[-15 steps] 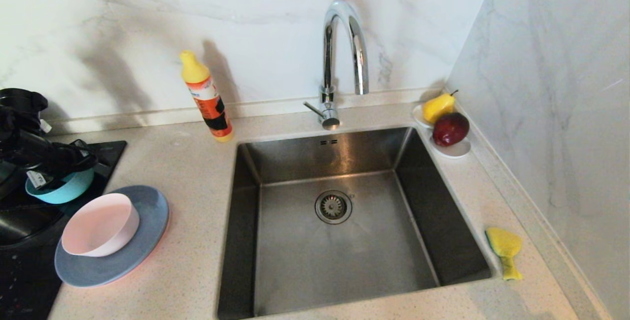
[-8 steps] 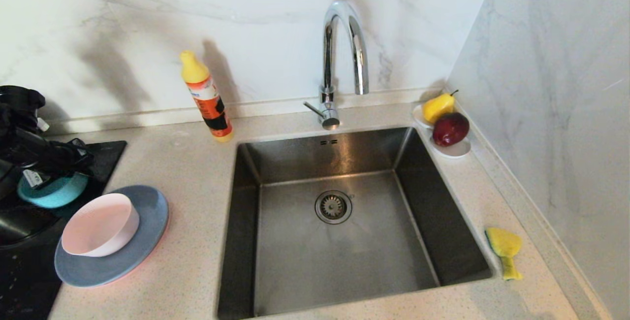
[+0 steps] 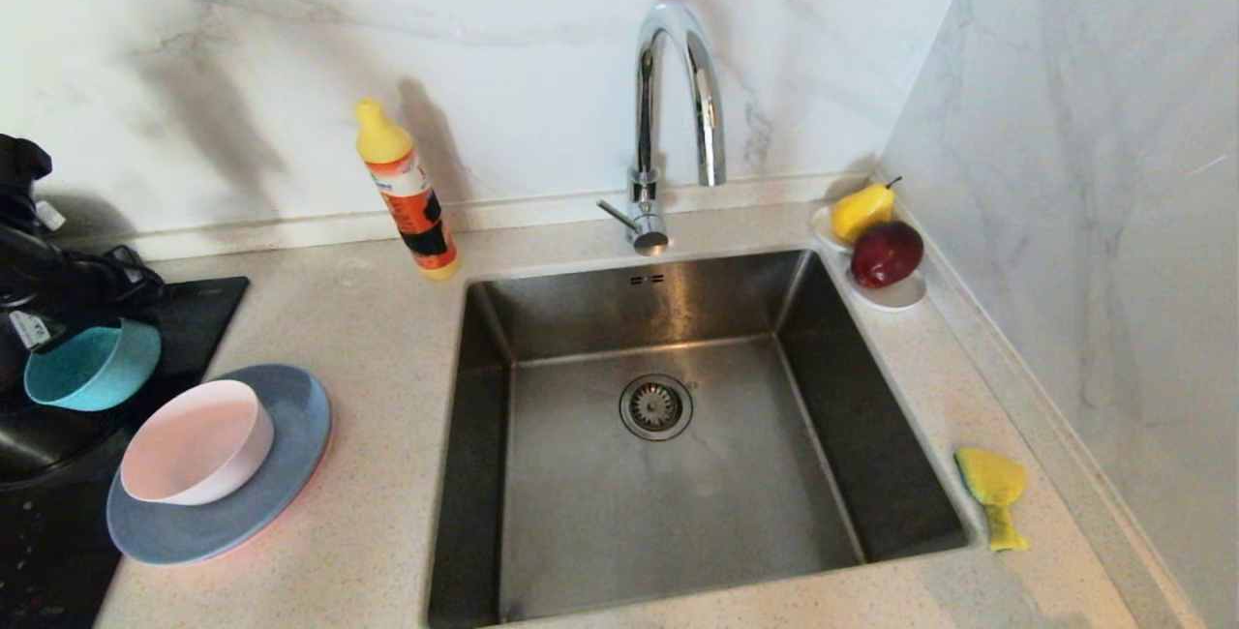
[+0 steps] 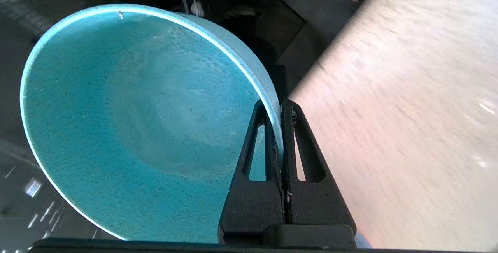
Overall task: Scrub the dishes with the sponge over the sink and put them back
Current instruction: Place the bowl on the bowl
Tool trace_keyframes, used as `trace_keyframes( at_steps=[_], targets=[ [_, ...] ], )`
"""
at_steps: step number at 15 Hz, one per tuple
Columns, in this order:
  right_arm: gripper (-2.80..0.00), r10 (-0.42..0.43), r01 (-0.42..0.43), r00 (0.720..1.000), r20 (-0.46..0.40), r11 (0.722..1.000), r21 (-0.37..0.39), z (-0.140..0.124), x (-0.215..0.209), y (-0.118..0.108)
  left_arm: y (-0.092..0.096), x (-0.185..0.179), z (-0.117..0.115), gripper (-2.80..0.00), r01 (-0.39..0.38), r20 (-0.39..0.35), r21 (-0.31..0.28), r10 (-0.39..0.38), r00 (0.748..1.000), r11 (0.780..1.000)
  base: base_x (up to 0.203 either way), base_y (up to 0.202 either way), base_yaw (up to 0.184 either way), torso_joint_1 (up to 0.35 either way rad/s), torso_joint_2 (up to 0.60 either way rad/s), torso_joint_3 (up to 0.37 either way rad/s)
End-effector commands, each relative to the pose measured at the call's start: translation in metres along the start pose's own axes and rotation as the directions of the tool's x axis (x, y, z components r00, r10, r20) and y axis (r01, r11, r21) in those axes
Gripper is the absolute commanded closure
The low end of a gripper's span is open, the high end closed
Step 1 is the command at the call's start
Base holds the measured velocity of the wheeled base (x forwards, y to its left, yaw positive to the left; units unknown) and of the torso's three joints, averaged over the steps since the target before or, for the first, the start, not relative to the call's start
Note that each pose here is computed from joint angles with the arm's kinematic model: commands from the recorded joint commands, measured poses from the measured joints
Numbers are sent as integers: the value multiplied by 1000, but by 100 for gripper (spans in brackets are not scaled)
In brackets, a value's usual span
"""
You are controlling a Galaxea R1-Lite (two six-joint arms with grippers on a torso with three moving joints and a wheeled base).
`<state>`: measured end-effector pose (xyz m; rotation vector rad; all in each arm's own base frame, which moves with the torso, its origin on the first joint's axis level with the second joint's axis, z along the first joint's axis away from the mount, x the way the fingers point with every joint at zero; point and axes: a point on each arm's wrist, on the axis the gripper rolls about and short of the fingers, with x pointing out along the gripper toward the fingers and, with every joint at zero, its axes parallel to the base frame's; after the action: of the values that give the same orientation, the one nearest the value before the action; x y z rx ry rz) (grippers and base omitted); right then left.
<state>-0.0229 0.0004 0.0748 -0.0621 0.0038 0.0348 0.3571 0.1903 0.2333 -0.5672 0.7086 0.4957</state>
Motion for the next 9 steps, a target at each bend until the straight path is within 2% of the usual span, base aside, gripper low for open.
trace_keyframes(
  at_steps=[1, 3, 5, 8, 9],
  targets=[
    [0, 0, 0, 1000, 2, 1000, -1, 0, 0, 0, -18, -59, -4, 0, 45, 38, 30, -46, 998, 999, 0, 0, 0, 0, 0, 0],
    [0, 0, 0, 1000, 2, 1000, -1, 0, 0, 0, -39, -94, -23, 0, 92, -28, 76, -91, 995, 993, 0, 0, 0, 0, 0, 0],
    [0, 1, -1, 1000, 0, 1000, -1, 0, 0, 0, -57, -114, -47, 0, 133, -109, 128, -120, 987, 983, 0, 0, 0, 0, 0, 0],
    [0, 1, -1, 1000, 1, 1000, -1, 0, 0, 0, -65, -107, -78, 0, 134, -221, 164, -96, 970, 977, 0, 0, 0, 0, 0, 0],
    [0, 0, 0, 1000, 2, 1000, -1, 0, 0, 0, -64, -103, -85, 0, 125, -239, 169, -83, 968, 978, 0, 0, 0, 0, 0, 0]
  ],
)
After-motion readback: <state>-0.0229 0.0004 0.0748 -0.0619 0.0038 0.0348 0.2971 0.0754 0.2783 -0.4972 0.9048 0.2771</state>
